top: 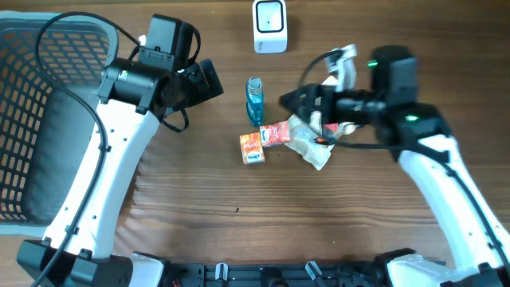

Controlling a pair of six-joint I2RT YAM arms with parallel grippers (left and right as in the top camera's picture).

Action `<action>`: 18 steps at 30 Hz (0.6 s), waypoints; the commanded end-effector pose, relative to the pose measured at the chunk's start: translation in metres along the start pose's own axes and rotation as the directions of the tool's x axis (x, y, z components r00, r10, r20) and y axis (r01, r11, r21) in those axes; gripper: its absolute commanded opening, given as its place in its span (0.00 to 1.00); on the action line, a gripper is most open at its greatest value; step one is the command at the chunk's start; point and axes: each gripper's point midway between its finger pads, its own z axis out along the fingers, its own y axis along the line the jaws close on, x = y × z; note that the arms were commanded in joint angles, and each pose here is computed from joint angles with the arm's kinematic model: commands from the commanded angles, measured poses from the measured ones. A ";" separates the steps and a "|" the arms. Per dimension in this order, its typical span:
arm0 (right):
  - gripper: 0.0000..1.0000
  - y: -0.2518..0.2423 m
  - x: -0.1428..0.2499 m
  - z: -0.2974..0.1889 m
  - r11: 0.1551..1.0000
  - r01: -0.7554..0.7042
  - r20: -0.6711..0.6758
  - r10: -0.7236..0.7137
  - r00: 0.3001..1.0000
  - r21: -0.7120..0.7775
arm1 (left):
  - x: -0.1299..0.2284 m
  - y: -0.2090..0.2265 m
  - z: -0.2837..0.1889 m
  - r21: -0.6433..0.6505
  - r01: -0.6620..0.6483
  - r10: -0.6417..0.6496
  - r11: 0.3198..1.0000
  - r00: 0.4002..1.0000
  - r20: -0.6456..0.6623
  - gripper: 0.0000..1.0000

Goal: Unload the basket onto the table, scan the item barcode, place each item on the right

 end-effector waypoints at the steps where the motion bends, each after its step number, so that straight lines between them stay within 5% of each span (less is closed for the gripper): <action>1: 1.00 -0.027 -0.007 0.006 0.961 0.008 0.075 -0.030 0.997 0.277 | -0.006 0.004 0.001 0.002 0.024 -0.024 1.000 1.000 0.008 1.00; 9: 0.95 -0.032 0.011 0.008 0.940 -0.038 0.032 0.029 0.999 0.339 | -0.069 0.002 -0.066 0.085 0.038 -0.057 0.996 0.972 0.230 1.00; 18: 0.82 -0.002 0.028 0.053 0.905 0.137 0.001 -0.150 0.989 0.403 | -0.109 0.105 -0.091 0.046 0.360 -0.357 0.932 0.885 0.298 1.00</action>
